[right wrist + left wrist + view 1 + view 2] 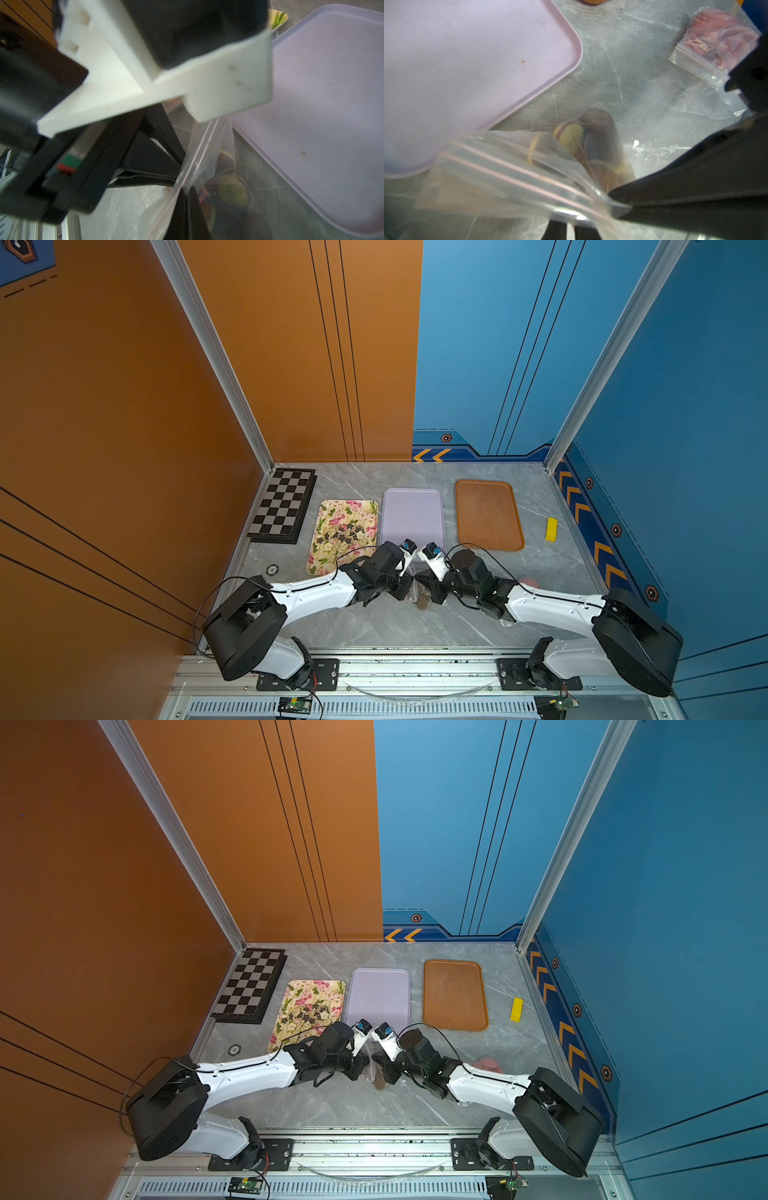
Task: Pour cookies out of the ziploc bag
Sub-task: Open the ziploc bag at the center of the board.
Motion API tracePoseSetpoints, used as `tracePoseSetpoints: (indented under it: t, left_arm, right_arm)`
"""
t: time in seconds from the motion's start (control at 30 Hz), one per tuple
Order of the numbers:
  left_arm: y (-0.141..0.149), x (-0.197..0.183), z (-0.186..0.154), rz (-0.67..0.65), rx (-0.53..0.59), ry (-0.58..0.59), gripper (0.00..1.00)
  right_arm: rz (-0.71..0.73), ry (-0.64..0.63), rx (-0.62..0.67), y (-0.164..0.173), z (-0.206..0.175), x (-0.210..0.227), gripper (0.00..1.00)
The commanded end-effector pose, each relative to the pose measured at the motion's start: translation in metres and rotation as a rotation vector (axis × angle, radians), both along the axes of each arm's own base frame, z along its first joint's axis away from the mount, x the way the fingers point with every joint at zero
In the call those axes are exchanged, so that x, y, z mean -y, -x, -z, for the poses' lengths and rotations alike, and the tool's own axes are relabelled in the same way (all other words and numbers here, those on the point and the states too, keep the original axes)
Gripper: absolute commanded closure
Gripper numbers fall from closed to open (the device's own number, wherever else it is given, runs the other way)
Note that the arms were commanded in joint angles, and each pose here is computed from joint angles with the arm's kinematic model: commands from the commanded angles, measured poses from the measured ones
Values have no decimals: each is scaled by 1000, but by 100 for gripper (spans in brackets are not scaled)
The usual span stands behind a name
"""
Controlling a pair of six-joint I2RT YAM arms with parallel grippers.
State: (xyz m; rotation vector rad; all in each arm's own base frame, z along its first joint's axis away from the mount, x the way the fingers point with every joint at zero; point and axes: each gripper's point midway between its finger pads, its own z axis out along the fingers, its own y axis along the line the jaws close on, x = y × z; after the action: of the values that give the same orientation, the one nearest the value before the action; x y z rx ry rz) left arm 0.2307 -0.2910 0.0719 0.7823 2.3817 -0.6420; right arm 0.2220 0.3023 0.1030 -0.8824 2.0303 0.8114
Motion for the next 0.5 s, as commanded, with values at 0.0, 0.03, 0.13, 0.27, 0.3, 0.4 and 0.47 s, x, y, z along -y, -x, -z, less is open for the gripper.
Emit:
tracePoseSetpoints:
  t: [0.0,0.03,0.13,0.27,0.3,0.4,0.47]
  left_arm:
    - [-5,7,-11,-1,41,20,100]
    - [-6,5,-12,-11,47,21,100]
    - [-6,-3,-14,-49,59,20,100]
    - [-9,-20,-12,-130,73,0,100]
    - [-9,-23,-9,-143,75,-8,100]
    - [-8,-29,-4,-161,72,-22,100]
    - [-7,-29,-3,-162,69,-22,100]
  right_arm:
    - [-4,-40,2,0,-8,-2,100]
    - [13,-33,5,-1,-8,0,100]
    - [87,2,2,-9,-7,13,100]
    - [179,32,-4,-14,-10,33,100]
    - [194,40,-9,-13,-10,38,100]
    - [218,54,-13,-11,-12,47,100]
    - [227,59,-13,-10,-11,51,100]
